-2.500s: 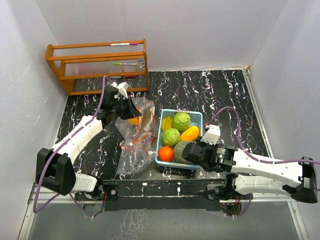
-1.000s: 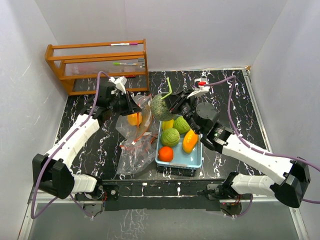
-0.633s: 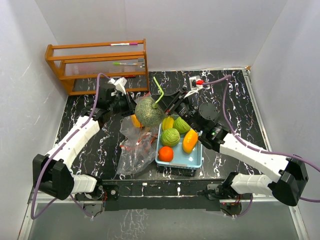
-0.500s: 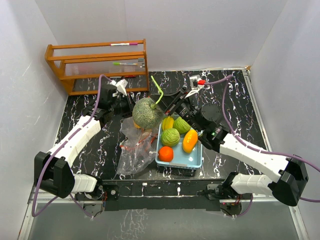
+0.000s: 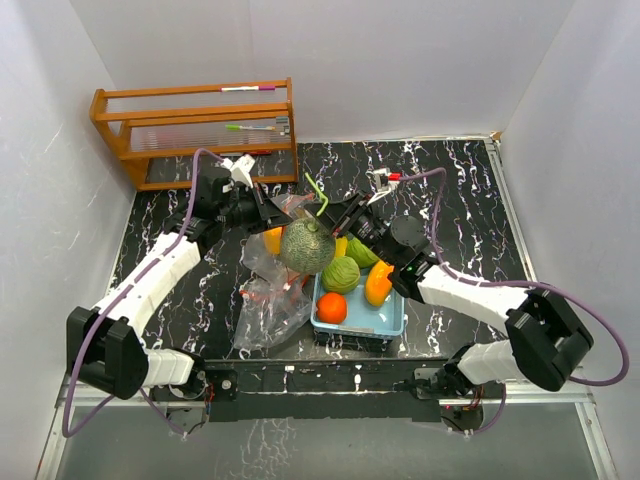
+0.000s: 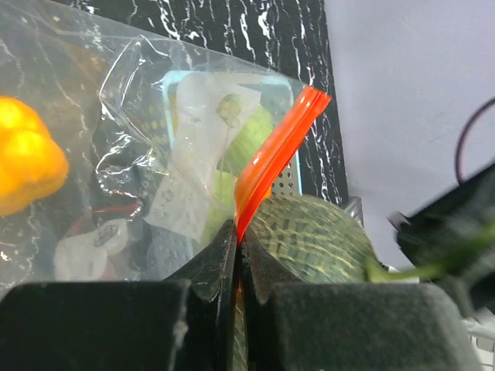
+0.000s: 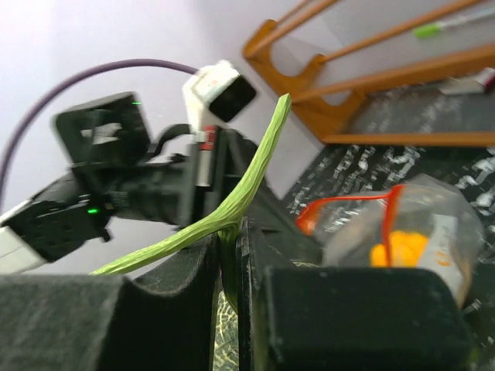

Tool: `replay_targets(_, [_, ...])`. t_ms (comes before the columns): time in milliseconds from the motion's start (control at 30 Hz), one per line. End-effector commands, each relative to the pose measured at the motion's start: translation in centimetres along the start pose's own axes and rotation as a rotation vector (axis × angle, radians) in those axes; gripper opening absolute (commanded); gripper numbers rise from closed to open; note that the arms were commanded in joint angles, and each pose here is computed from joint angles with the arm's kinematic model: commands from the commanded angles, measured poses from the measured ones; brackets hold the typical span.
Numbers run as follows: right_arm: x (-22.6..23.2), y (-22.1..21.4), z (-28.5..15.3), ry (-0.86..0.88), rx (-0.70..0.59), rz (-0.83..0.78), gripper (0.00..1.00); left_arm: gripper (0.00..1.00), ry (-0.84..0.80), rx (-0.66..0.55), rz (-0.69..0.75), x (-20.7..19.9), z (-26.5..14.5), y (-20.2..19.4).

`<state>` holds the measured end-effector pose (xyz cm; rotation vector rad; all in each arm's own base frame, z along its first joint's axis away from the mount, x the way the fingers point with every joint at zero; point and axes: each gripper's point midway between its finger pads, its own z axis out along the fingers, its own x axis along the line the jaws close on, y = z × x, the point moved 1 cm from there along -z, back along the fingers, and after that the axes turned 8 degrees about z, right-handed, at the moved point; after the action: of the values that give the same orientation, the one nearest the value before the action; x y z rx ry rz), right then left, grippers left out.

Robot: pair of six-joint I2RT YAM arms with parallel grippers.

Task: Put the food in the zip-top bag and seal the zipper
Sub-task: Place the fake vegetable in the zipper food storage bag.

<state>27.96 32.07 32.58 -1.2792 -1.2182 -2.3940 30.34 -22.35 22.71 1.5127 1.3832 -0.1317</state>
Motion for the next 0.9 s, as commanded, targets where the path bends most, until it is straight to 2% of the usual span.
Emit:
replay_targets(0, [0.4, 2.7, 0.1, -0.008, -0.115, -0.006, 0.08, 0.00, -0.106, -0.003, 0.007, -2.8, -1.8, -0.2])
replay_targets(167, [-3.1, 4.1, -0.9, -0.215, -0.193, -0.057, 0.08, 0.00, -0.096, 0.021, 0.005, -2.5, -2.2, -1.1])
replay_targets(400, [-4.9, 5.9, -0.9, -0.362, -0.262, -0.100, 0.08, 0.00, -0.137, 0.039, -0.041, -2.5, -1.7, -1.9])
replay_targets(733, [-4.9, 2.1, 1.6, -0.502, -0.257, -0.212, 0.08, 0.00, -0.212, 0.008, -0.039, -5.3, -2.0, 1.0])
replay_targets(867, [-3.9, 0.7, 2.5, -0.494, -0.253, -0.218, 0.08, 0.00, -0.214, 0.000, -0.039, -5.3, -1.9, 1.2])
